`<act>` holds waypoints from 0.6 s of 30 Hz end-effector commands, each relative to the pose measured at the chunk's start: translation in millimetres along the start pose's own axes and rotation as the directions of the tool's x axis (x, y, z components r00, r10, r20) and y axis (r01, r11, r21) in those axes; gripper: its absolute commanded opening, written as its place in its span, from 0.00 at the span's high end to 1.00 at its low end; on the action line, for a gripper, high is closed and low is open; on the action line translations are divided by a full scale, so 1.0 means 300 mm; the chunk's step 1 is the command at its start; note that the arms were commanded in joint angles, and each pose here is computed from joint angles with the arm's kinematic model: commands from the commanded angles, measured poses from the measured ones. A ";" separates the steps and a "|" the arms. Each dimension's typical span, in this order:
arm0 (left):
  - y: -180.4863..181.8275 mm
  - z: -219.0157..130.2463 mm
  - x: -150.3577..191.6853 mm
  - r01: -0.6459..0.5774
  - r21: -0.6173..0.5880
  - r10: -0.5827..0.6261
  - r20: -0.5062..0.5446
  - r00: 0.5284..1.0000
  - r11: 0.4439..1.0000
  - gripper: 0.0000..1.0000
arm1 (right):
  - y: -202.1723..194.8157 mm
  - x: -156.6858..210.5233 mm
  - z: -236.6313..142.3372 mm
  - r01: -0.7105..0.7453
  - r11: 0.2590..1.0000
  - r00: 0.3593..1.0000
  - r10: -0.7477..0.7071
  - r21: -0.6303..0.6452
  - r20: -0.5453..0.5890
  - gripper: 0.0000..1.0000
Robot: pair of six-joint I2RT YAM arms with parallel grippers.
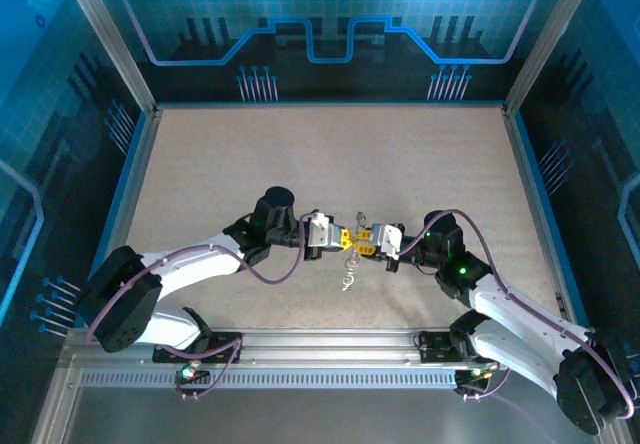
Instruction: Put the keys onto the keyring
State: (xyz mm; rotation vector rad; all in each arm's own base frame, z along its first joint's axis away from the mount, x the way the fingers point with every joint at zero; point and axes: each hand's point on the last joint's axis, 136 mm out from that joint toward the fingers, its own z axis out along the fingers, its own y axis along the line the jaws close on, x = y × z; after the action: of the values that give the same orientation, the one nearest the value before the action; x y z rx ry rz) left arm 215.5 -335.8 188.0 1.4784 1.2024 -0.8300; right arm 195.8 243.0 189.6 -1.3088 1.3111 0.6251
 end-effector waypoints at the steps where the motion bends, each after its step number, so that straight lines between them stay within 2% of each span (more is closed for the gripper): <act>1: -0.007 -0.001 -0.105 -0.033 0.007 0.032 0.154 0.988 0.999 1.00 | 0.005 -0.084 -0.002 0.067 0.998 0.993 -0.066 -0.014 0.097 0.92; 2: -0.006 -0.001 -0.108 -0.034 0.003 0.033 0.166 0.986 0.999 1.00 | 0.004 -0.084 -0.003 0.069 0.998 0.993 -0.068 -0.010 0.096 0.99; 6: -0.005 0.005 -0.086 -0.022 0.000 0.022 0.149 0.989 1.000 1.00 | -0.003 -0.073 -0.005 0.080 0.997 0.994 -0.080 0.008 0.073 1.00; 7: 0.002 0.005 -0.073 -0.020 -0.017 0.022 0.131 0.991 1.000 0.88 | -0.012 -0.068 -0.006 0.080 0.997 0.995 -0.081 0.022 0.057 1.00; 8: 0.003 0.004 -0.058 -0.026 -0.028 0.028 0.109 0.994 0.999 0.80 | -0.022 -0.062 -0.005 0.076 0.996 0.996 -0.077 0.036 0.035 1.00; 9: 0.001 0.003 -0.043 -0.037 -0.030 0.039 0.082 0.996 0.999 0.79 | -0.027 -0.056 -0.004 0.075 0.996 0.997 -0.075 0.043 0.011 1.00; 13: -0.002 -0.003 0.001 -0.055 0.002 0.055 -0.056 0.997 0.998 0.81 | -0.011 -0.020 0.017 0.080 0.997 0.994 -0.078 0.022 -0.082 1.00; 18: -0.018 -0.001 0.022 -0.049 0.061 0.057 -0.134 0.989 0.997 0.87 | -0.015 -0.011 0.040 0.095 0.995 0.986 -0.090 0.033 -0.139 1.00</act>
State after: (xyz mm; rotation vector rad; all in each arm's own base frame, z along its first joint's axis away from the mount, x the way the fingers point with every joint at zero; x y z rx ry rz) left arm 222.5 -331.0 174.3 1.5425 1.2787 -0.7568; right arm 199.8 246.7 175.1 -1.3797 1.3969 0.4996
